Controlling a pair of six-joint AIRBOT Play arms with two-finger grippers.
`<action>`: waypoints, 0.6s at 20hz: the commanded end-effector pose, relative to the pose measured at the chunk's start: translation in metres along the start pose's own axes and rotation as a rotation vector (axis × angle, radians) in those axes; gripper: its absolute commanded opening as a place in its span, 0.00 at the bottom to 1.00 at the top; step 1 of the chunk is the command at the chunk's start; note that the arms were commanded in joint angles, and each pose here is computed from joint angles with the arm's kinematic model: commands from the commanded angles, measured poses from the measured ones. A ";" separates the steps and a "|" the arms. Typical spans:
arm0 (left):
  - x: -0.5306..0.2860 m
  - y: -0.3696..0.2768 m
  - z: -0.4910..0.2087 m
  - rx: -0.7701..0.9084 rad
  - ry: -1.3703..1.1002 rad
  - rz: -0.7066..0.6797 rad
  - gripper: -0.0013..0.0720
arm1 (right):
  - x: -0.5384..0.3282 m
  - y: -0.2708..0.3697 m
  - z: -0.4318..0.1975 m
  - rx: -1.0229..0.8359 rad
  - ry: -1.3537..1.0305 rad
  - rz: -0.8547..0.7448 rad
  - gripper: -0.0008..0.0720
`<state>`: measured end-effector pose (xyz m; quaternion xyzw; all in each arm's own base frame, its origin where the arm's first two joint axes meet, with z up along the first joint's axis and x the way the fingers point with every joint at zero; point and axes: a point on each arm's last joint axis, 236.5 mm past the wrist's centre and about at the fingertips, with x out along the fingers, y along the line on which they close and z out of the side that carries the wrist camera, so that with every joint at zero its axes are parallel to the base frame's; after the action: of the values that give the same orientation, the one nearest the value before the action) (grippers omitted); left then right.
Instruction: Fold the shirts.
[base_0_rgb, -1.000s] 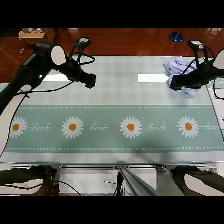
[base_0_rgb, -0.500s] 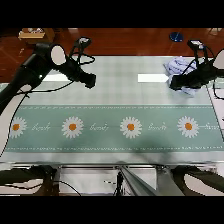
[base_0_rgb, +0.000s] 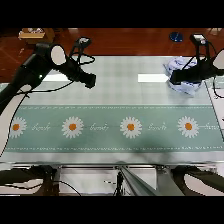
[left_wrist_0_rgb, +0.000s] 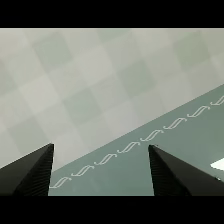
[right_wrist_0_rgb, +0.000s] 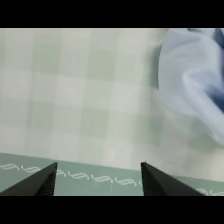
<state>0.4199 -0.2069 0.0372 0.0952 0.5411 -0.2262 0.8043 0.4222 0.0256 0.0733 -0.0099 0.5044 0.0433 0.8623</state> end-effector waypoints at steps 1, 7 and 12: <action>0.000 0.000 0.000 0.001 -0.001 0.000 1.00 | -0.003 -0.017 0.036 -0.044 -0.150 -0.074 0.81; 0.008 0.001 0.003 -0.001 -0.008 0.002 1.00 | 0.022 -0.123 0.065 0.059 -0.274 -0.331 0.81; 0.012 0.002 0.002 -0.003 0.002 0.002 1.00 | 0.090 -0.168 0.026 0.170 -0.146 -0.329 0.81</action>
<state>0.4257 -0.2091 0.0280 0.0947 0.5412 -0.2249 0.8047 0.4982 -0.1121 0.0383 -0.0387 0.4188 -0.1235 0.8988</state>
